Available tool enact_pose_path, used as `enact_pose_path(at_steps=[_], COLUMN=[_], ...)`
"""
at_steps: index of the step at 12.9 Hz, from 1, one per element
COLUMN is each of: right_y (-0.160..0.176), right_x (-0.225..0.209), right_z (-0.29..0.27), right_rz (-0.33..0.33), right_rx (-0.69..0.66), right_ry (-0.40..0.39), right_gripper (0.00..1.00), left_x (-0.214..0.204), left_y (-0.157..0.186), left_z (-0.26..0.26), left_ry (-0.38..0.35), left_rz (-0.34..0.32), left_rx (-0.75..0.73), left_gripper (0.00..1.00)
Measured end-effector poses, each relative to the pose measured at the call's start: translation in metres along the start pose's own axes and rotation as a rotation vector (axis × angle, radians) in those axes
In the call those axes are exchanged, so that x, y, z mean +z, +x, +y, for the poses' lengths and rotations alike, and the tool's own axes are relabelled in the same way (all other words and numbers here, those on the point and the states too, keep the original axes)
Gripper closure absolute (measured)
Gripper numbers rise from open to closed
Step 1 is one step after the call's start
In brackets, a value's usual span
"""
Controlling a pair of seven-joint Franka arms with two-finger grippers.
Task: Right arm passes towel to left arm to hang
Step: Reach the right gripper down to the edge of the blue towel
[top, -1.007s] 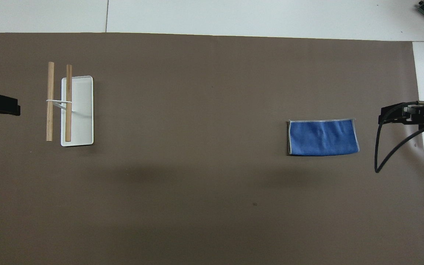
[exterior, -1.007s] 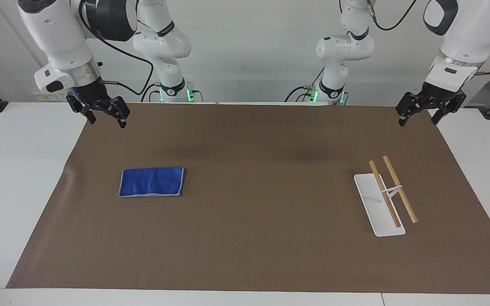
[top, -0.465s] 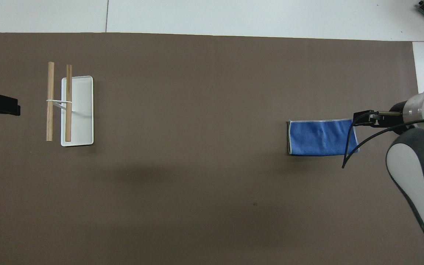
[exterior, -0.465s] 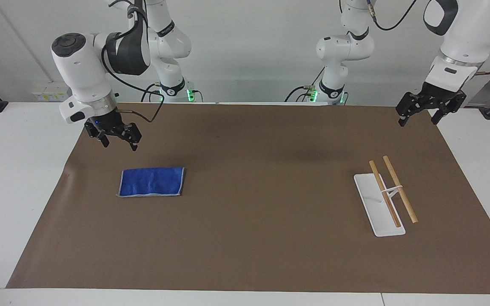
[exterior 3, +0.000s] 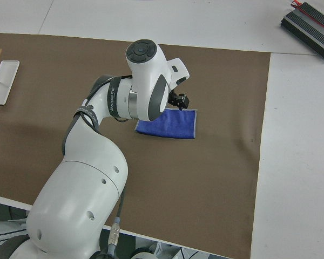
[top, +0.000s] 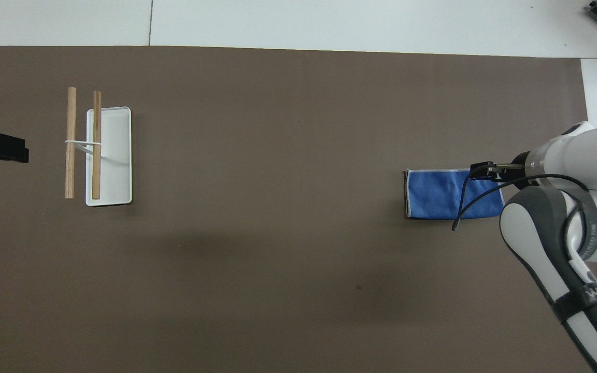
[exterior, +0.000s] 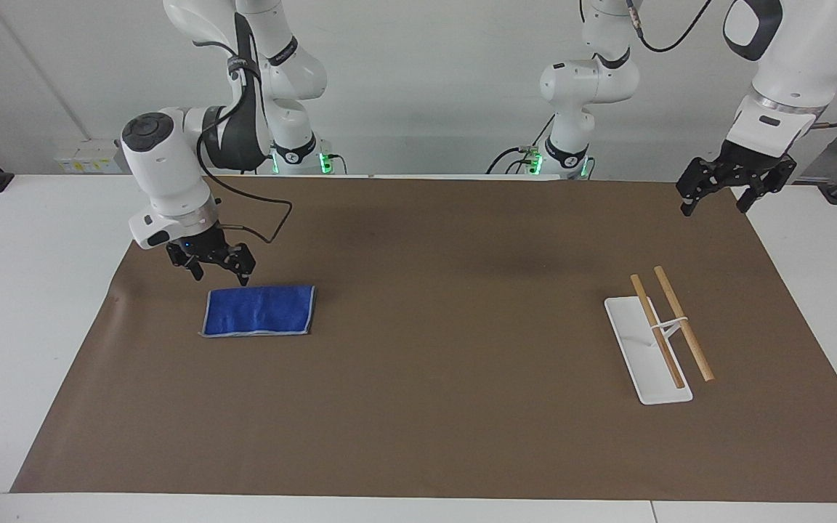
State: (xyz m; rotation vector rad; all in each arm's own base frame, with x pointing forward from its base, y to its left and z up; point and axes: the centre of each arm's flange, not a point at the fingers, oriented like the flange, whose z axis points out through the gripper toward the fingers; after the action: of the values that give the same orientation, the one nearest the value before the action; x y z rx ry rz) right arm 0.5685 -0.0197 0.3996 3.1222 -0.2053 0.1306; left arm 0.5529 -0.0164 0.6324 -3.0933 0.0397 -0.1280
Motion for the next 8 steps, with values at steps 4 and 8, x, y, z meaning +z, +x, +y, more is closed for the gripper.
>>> enact_pose_path(at_steps=[4,8], right_y=[-0.004,-0.018], right_x=[0.048,0.075], right_z=[-0.021,-0.028], right_rz=[0.004,0.013], right_rx=[-0.037,-0.052], right_ry=[0.009,0.013], right_gripper=[0.0,0.0], left_x=[0.0,0.0], left_y=[0.0,0.0], left_z=[0.0,0.0], left_ry=[0.0,0.0], left_rz=[0.0,0.0], left_rx=[0.0,0.0], left_gripper=[0.0,0.0])
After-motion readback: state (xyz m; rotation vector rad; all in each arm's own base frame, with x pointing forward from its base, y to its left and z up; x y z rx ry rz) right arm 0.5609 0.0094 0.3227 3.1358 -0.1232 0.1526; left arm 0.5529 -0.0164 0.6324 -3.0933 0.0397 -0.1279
